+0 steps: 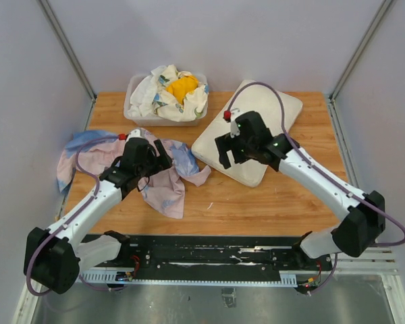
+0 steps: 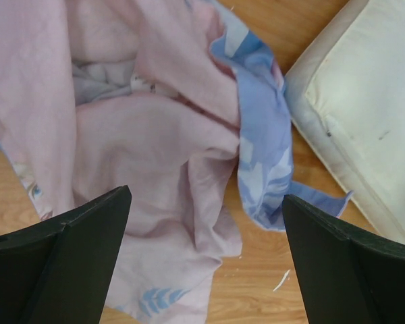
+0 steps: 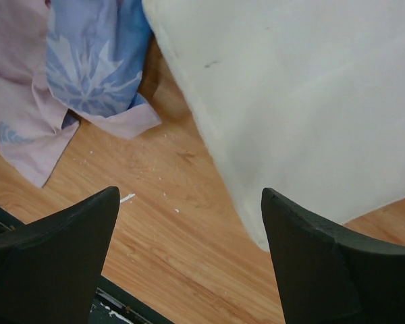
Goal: Put the pillow into the pillowcase
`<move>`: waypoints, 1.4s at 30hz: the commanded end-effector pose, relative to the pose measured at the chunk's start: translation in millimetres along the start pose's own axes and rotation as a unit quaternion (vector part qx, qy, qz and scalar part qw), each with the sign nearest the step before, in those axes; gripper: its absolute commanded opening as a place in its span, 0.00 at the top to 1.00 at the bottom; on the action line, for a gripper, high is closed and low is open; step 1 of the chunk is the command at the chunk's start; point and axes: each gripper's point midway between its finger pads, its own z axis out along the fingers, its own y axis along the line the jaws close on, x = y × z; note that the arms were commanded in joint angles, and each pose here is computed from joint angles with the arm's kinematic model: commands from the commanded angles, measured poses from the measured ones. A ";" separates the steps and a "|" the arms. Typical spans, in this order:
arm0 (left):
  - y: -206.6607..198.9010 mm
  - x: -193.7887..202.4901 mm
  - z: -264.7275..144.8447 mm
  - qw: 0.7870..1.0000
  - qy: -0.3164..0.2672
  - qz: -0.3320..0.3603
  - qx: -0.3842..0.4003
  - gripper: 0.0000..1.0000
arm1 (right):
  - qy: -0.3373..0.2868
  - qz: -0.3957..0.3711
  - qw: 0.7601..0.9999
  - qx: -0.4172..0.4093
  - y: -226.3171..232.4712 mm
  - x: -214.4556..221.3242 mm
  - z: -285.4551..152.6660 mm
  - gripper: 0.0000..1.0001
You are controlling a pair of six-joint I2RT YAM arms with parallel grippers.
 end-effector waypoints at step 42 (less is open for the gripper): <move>67.4 1.9 -85.0 0.987 -0.063 -0.099 -0.105 0.01 | 0.122 -0.221 0.959 -0.131 153.0 42.7 145.9 0.86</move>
